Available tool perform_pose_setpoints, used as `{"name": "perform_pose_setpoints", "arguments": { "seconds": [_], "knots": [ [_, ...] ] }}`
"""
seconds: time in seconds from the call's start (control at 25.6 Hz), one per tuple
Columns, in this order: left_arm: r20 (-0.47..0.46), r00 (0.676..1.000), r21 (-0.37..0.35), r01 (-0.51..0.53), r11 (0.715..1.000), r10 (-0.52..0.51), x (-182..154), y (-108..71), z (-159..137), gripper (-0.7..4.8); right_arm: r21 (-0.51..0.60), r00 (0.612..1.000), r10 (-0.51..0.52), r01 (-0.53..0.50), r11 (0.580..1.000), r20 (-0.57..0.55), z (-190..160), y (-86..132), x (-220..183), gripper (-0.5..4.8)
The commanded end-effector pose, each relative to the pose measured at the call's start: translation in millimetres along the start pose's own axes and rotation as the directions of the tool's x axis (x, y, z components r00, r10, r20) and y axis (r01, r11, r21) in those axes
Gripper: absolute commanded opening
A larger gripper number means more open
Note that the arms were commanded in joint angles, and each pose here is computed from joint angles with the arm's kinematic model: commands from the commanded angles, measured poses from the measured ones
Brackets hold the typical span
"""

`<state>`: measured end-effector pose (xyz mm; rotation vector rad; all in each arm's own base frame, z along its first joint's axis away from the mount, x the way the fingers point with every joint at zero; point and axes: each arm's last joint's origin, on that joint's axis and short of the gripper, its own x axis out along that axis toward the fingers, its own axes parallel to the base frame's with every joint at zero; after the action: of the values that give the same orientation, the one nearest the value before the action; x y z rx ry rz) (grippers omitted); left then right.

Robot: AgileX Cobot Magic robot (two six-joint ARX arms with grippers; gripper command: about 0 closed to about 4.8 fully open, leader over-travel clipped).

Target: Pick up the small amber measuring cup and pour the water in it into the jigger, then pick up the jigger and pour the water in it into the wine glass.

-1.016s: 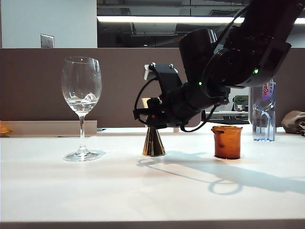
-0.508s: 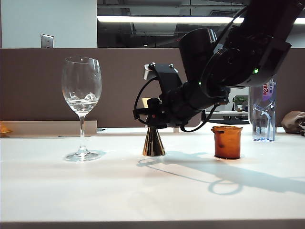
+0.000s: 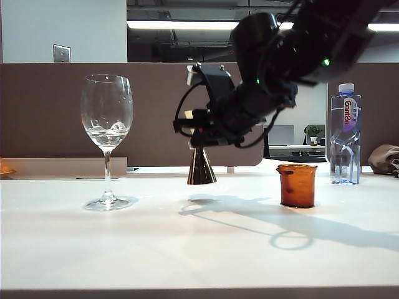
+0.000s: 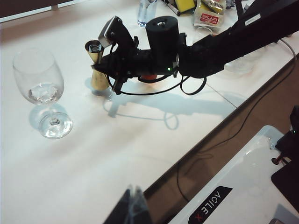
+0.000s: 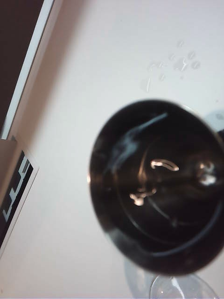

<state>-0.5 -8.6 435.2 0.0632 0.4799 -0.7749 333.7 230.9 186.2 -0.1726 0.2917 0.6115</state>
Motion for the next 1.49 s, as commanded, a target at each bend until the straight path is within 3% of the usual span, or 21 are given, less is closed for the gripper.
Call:
{"name": "perform_pose_setpoints", "arguments": {
  "seconds": [0.04, 0.31, 0.51, 1.02, 1.49],
  "knots": [
    [0.009, 1.0, 0.004, 0.004, 1.0, -0.004, -0.8, -0.3, 0.8, -0.02, -0.007, 0.999, 0.01, -0.01, 1.0, 0.036, 21.8, 4.5, -1.5, -0.01],
    [0.009, 1.0, 0.003, 0.004, 1.0, -0.004, -0.8, -0.3, 0.8, -0.02, -0.034, 0.998, 0.02, -0.018, 0.999, 0.057, 75.7, 16.3, -2.4, -0.01],
    [0.009, 1.0, 0.004, 0.004, 1.0, -0.004, -0.8, -0.3, 0.8, -0.02, -0.135, 0.998, 0.025, -0.017, 0.991, 0.059, 101.0, 26.4, -6.4, -0.01],
    [0.009, 1.0, 0.004, 0.004, 1.0, -0.004, -0.8, -0.3, 0.8, -0.02, -0.175, 0.997, 0.043, -0.032, 0.984, 0.059, 130.7, 35.8, -14.0, -0.01],
    [0.009, 1.0, 0.004, 0.004, 1.0, -0.004, -0.8, -0.3, 0.8, -0.02, -0.325, 0.992, 0.031, 0.01, 0.946, 0.12, 161.8, 46.9, -23.7, -0.01]
  ]
}}
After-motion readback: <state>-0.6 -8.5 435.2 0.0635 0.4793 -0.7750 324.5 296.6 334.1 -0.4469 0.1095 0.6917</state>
